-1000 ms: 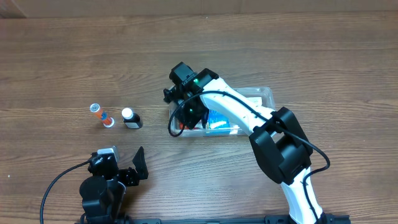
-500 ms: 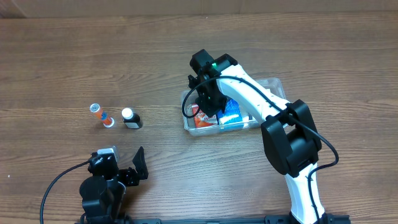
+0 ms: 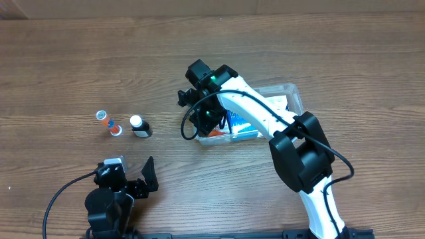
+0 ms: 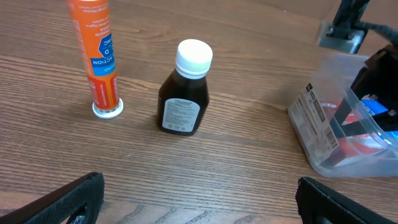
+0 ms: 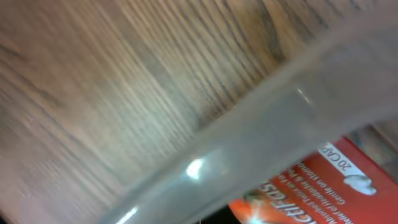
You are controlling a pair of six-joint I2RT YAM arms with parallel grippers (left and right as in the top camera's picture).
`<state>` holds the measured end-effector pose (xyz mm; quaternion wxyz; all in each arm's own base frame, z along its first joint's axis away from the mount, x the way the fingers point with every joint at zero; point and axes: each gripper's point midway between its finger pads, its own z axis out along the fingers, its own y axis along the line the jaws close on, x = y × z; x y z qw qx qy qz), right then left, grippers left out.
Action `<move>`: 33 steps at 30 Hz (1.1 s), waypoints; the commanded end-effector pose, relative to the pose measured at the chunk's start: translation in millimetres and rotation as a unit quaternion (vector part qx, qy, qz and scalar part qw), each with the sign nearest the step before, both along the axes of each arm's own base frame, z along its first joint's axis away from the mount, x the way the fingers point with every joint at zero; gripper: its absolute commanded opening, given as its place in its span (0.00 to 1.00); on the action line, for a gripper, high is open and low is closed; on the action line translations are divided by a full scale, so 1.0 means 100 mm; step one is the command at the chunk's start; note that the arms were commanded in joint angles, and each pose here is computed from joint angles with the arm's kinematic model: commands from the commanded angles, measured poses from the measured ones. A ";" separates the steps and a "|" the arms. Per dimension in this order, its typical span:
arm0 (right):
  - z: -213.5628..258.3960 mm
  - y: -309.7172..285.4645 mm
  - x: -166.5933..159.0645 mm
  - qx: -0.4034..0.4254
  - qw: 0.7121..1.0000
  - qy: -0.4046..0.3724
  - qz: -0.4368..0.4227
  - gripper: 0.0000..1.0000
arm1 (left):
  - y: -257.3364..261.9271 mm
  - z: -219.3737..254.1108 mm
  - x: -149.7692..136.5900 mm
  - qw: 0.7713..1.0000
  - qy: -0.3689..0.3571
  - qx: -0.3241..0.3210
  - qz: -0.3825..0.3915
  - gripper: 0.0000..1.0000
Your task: Pack container
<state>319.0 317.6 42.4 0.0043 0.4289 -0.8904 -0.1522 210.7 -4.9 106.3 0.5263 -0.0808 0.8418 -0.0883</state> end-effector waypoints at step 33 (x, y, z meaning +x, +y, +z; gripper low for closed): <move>1.80 -0.85 1.35 0.036 0.923 -0.177 -0.340 0.63 | 0.00 0.00 0.00 1.000 -0.003 -0.004 0.004 1.00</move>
